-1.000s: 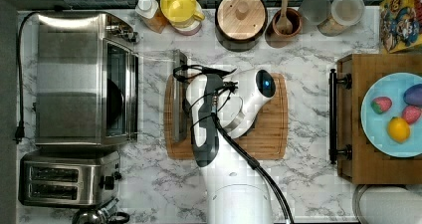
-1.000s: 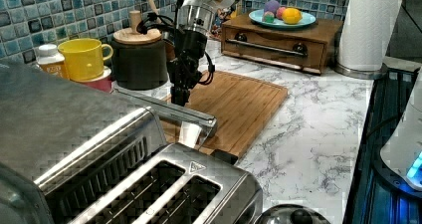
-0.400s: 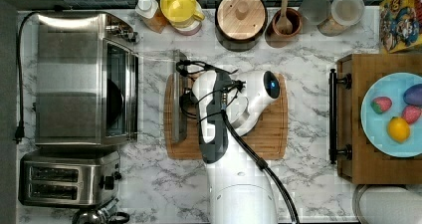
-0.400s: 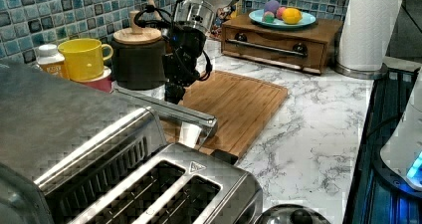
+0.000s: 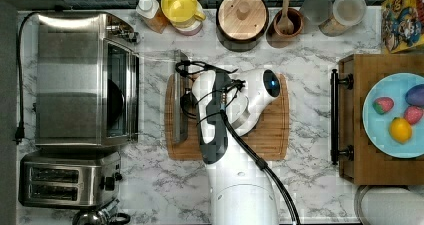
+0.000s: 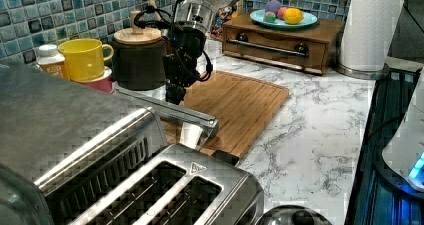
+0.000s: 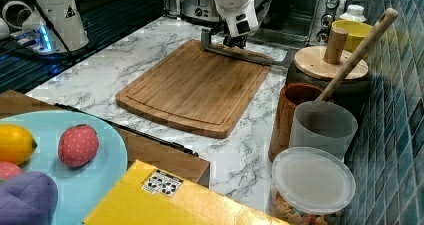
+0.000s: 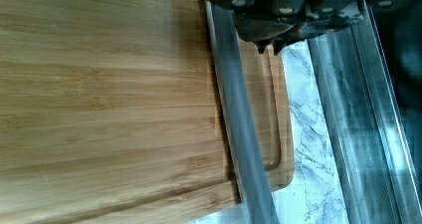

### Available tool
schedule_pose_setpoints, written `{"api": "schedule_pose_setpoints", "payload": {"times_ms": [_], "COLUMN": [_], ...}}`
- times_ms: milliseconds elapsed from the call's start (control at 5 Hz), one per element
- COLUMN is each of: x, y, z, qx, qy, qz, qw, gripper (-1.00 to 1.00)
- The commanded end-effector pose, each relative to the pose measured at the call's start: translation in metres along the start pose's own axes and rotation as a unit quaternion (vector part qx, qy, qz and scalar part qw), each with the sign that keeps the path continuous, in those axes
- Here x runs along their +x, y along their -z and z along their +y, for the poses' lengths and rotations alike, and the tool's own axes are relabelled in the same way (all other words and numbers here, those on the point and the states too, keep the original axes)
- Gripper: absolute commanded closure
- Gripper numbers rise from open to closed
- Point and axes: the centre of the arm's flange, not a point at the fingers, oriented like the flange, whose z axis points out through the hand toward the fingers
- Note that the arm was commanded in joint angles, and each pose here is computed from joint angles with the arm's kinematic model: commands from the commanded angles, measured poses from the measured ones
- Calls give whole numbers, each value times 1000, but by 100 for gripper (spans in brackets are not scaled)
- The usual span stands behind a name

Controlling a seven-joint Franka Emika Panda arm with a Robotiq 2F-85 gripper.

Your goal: Close the oven.

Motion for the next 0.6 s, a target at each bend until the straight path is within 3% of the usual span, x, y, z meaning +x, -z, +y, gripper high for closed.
{"api": "schedule_pose_setpoints", "payload": {"times_ms": [200, 400, 600], "x": [-6, -15, -28], "y": [-16, -3, 18], "z": [-158, -188, -226], "qx": [50, 49, 36], "qy": [111, 133, 170], "qz": [-58, -51, -25], "qw": [991, 989, 984], "gripper": [100, 100, 100]}}
